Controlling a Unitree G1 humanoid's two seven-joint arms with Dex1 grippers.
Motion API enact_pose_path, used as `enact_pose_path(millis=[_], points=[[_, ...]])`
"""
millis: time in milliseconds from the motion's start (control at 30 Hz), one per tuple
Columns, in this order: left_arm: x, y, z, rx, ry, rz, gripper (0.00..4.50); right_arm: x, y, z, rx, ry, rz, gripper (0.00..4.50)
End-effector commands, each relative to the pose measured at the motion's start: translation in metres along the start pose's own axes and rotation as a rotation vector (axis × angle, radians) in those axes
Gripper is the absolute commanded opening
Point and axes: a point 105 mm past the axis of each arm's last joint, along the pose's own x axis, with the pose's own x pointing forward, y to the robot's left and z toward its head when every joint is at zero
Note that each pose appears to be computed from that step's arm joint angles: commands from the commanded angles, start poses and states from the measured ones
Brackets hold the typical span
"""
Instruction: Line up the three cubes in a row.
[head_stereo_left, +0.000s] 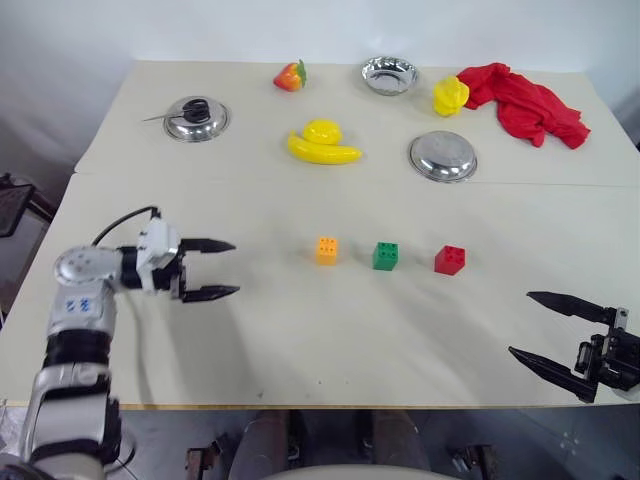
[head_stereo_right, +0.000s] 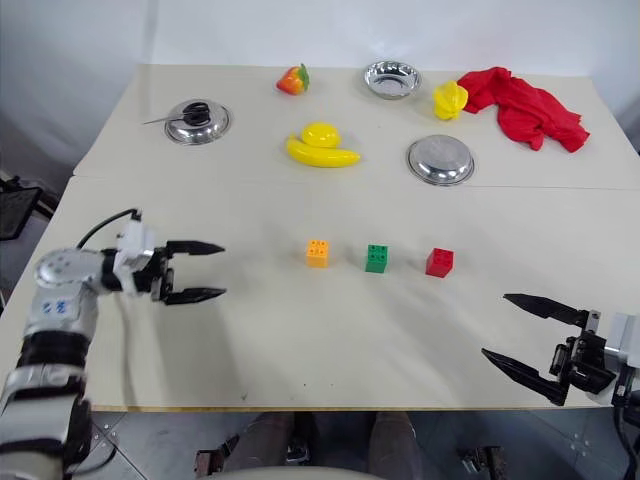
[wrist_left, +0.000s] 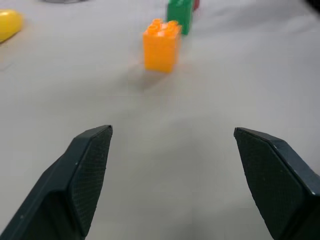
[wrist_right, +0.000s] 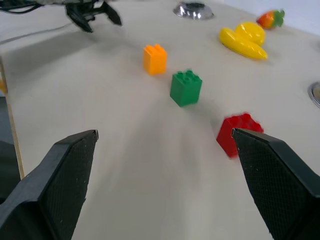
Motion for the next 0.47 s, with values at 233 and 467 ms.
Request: enact_pose_path(millis=[233, 467], points=[[-0.026, -0.019, 0.023, -0.06, -0.134, 0.249, 4.15, 0.02, 0.001, 0.004, -0.002, -0.129, 0.05, 4.5], [-0.016, -0.017, 0.015, -0.058, -0.126, 0.219, 4.15, 0.016, -0.004, -0.002, -0.002, -0.136, 0.046, 4.5]])
